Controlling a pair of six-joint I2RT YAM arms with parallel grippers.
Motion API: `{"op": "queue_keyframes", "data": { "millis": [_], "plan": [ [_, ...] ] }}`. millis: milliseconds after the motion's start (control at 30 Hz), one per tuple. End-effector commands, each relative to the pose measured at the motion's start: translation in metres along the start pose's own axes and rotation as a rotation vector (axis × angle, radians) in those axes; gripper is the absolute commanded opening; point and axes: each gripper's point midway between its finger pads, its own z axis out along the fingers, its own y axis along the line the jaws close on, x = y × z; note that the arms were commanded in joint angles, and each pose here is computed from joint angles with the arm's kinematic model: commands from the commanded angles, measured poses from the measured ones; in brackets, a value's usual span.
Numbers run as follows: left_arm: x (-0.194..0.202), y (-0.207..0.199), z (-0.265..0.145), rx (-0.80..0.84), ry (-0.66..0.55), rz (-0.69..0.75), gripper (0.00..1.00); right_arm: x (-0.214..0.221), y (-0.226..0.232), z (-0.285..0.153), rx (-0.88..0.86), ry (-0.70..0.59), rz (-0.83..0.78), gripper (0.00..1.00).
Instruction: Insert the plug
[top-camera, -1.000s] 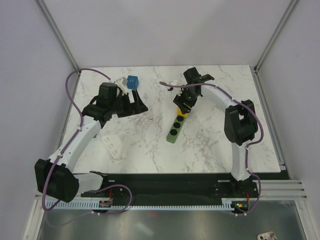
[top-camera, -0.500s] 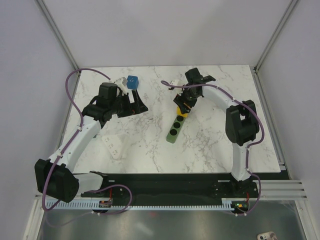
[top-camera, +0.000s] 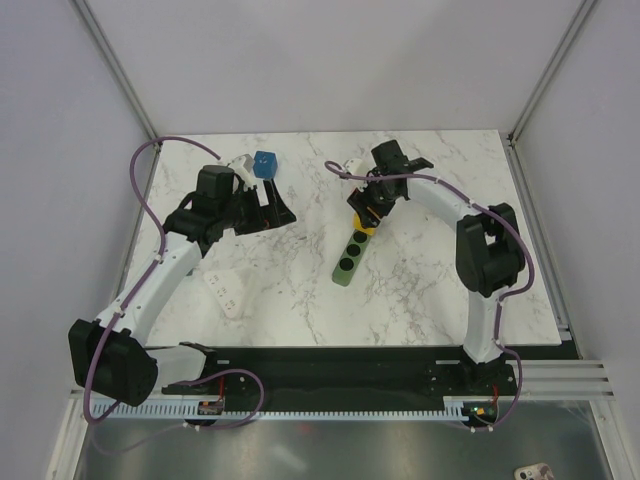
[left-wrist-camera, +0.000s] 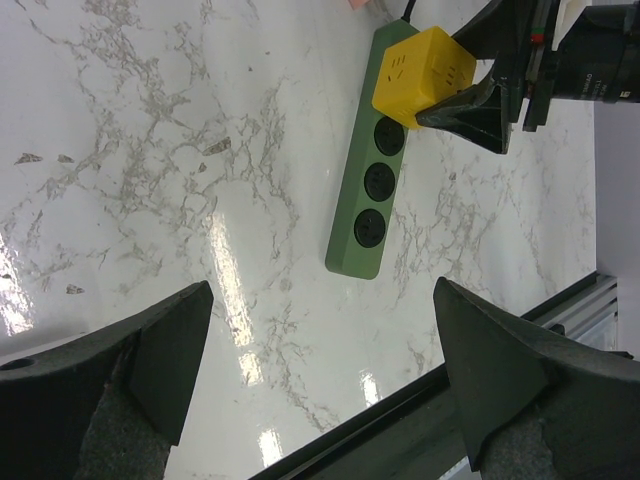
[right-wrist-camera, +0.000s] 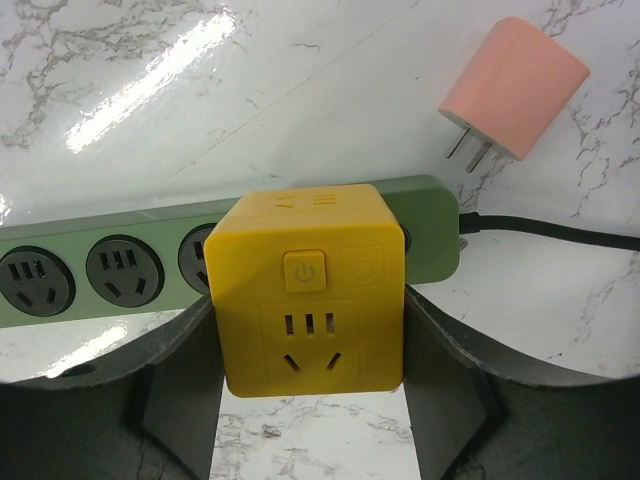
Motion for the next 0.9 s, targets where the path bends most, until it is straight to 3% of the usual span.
{"op": "queue_keyframes", "data": {
  "millis": [0,267,467,567,700,833,867],
  "plan": [
    [-0.011,-0.003,-0.003,0.012,-0.049,0.054,0.98,0.115,-0.025,0.019,0.180,0.377,0.224,0.15],
    [-0.012,0.003,-0.001,-0.016,-0.053,0.054,0.98,0.134,-0.047,-0.018,0.315,0.400,0.280,0.08],
    [-0.010,0.008,0.004,-0.036,-0.043,0.053,0.98,0.126,-0.052,-0.048,0.387,0.364,0.279,0.11],
    [-0.007,0.010,0.008,-0.049,-0.033,0.054,0.98,0.123,-0.051,-0.058,0.406,0.343,0.272,0.20],
    [-0.004,0.012,0.011,-0.060,-0.025,0.063,0.99,0.104,-0.051,-0.062,0.396,0.271,0.264,0.46],
    [-0.002,0.013,0.014,-0.072,-0.015,0.071,1.00,0.092,-0.054,-0.064,0.410,0.241,0.260,0.60],
    [-0.001,0.014,0.014,-0.076,-0.013,0.072,1.00,0.087,-0.055,-0.066,0.414,0.227,0.262,0.71]
  ]
}}
